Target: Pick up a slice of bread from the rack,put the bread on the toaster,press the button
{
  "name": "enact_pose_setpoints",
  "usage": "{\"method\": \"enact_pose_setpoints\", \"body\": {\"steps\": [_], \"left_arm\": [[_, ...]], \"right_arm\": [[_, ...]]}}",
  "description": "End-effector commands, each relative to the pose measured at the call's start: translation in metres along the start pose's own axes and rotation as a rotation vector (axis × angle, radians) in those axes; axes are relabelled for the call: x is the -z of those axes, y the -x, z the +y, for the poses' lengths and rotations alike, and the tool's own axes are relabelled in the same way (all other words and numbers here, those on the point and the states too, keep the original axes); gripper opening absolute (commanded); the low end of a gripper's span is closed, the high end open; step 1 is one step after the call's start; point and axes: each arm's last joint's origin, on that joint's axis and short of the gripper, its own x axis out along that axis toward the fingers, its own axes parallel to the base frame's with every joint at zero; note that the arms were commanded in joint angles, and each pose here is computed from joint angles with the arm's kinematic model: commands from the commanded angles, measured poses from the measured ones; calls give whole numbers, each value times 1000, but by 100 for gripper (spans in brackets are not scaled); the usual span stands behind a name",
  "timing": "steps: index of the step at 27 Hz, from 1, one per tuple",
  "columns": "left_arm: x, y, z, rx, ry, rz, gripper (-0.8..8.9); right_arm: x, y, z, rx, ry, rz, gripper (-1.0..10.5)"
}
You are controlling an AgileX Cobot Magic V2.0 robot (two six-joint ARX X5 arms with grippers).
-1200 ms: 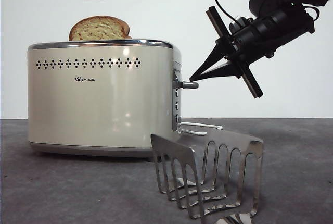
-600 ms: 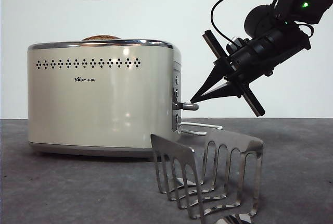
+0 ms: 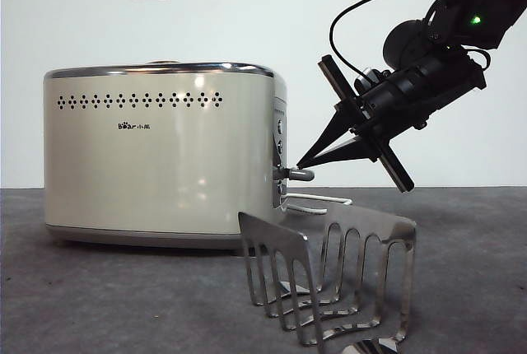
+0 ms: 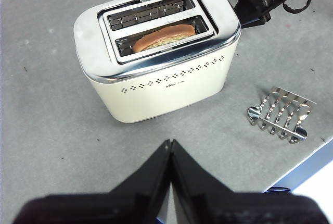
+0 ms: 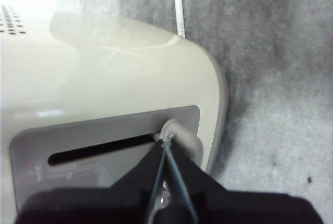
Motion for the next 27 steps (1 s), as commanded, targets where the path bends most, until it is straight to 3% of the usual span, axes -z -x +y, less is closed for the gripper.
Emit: {"method": "enact_pose_setpoints", "body": {"steps": [1, 18, 27], "left_arm": [[1, -2, 0, -3, 10, 3, -8], [0, -2, 0, -3, 10, 4, -8], [0, -2, 0, -3, 10, 5, -8]], "right_arm": [[13, -16, -29, 140, -86, 52, -8], [22, -20, -30, 223, -105, 86, -8], [22, -19, -27, 187, -103, 97, -8]]}}
